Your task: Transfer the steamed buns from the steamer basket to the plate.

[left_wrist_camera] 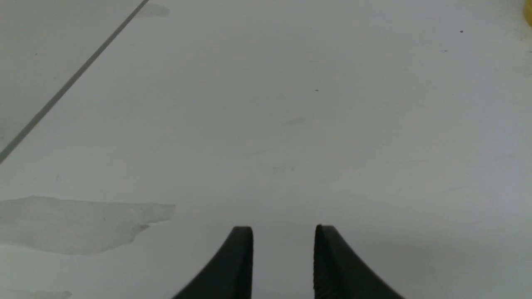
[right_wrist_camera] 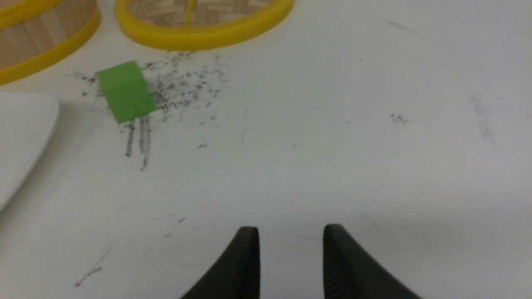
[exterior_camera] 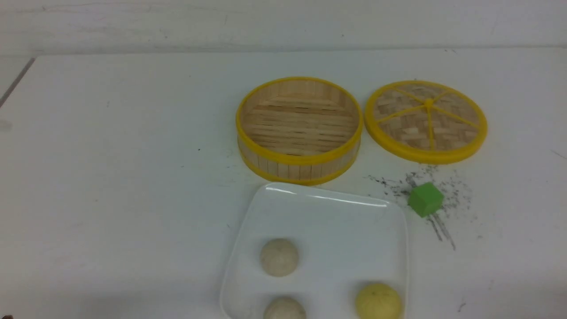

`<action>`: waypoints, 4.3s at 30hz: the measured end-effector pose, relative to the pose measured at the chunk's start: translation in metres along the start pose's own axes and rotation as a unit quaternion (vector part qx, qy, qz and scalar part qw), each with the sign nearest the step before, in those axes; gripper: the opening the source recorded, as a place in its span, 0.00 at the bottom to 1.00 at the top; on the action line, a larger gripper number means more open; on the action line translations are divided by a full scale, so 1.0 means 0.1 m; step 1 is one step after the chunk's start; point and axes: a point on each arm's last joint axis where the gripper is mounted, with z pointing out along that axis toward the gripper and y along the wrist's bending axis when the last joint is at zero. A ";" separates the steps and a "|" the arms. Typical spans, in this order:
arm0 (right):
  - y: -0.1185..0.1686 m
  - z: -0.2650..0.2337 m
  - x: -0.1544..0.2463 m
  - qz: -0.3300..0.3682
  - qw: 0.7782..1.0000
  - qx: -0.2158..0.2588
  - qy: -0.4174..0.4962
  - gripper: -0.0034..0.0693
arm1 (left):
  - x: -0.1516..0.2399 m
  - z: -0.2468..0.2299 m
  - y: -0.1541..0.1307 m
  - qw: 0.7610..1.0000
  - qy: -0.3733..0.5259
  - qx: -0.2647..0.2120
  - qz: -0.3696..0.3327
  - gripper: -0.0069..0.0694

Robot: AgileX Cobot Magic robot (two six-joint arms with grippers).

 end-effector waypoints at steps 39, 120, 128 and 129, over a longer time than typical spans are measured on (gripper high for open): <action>-0.03 0.01 -0.01 0.007 0.999 0.032 -0.017 0.38 | 0.00 0.00 0.00 1.000 0.000 -0.001 0.001 0.41; -0.01 0.01 -0.01 0.002 1.000 0.012 -0.015 0.38 | 0.00 0.00 0.04 0.999 0.000 -0.020 -0.032 0.41; -0.01 0.01 -0.01 0.002 1.000 0.012 -0.015 0.38 | 0.00 0.00 0.04 0.999 0.001 -0.021 -0.031 0.41; -0.01 0.01 -0.01 0.002 1.000 0.012 -0.015 0.38 | 0.00 0.00 0.04 0.999 0.000 -0.020 -0.031 0.41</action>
